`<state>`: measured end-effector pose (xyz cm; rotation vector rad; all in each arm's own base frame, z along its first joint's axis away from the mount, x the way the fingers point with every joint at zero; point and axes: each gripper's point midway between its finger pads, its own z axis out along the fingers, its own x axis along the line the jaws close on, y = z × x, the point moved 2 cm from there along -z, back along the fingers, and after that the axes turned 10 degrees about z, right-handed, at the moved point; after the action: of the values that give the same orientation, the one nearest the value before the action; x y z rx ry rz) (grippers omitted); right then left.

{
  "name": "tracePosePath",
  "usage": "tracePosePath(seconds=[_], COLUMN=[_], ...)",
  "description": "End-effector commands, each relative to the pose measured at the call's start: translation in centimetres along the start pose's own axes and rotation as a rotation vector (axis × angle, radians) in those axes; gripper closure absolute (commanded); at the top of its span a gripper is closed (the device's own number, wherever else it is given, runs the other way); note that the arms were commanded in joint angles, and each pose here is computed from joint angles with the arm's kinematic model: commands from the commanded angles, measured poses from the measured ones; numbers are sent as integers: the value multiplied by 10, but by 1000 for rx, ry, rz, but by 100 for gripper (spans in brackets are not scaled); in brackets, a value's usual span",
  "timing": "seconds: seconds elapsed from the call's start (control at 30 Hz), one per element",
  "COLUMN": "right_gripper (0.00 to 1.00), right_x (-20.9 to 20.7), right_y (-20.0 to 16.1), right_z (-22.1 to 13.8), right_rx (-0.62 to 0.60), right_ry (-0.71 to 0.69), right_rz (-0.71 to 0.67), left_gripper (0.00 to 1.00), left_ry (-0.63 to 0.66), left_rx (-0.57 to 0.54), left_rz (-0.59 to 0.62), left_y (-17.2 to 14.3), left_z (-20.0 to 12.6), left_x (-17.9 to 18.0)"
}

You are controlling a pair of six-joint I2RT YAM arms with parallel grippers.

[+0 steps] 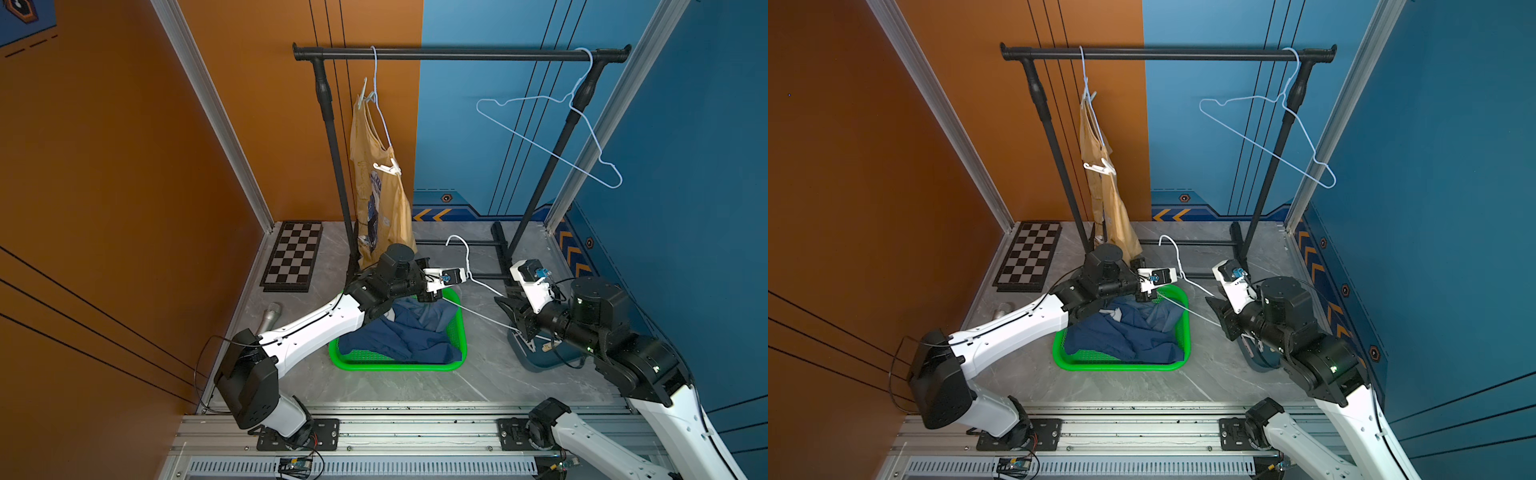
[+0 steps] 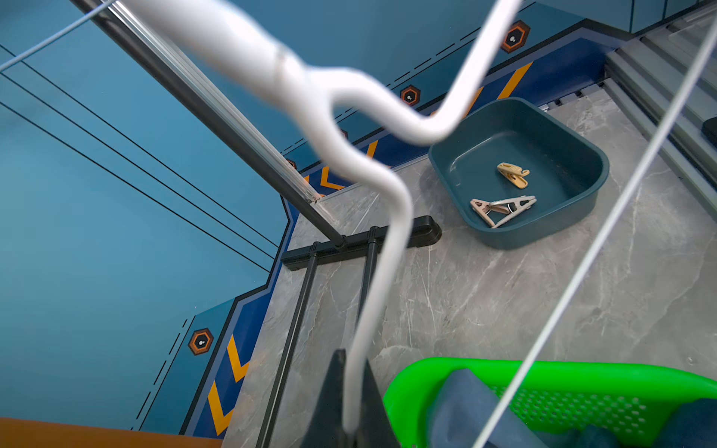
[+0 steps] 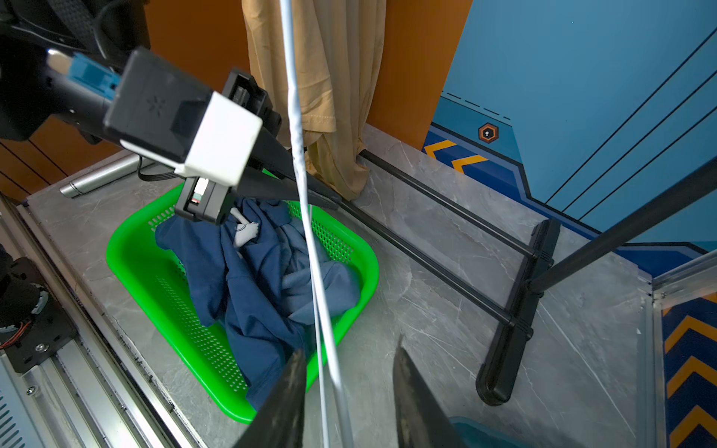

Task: Remove the clothespins securing t-shirts to the hanger
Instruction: Place the hanger on the clothes rail.

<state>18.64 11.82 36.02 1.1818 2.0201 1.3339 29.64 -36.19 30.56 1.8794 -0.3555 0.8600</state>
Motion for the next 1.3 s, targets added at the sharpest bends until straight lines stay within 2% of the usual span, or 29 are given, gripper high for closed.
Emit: tracePosePath(seconds=[0.0,0.43,0.97,1.27], right_gripper=[62,70,76,84], right_x=[6,15,13,14], right_y=[0,4,14,17], right_z=[-19,-31,-35,-38], right_rx=[-8,-39,-76,-90], right_ry=[39,94,82,85], right_rz=[-14,-8,-18,-18], left_gripper=[95,95,96,96], left_ry=[8,38,32,33], left_rx=[-46,-46,-56,-58], left_rz=[-29,-81,-95,-96], left_y=[6,-8,-7,-7], left_z=[-15,-36,-35,-35], left_x=[7,19,19,20])
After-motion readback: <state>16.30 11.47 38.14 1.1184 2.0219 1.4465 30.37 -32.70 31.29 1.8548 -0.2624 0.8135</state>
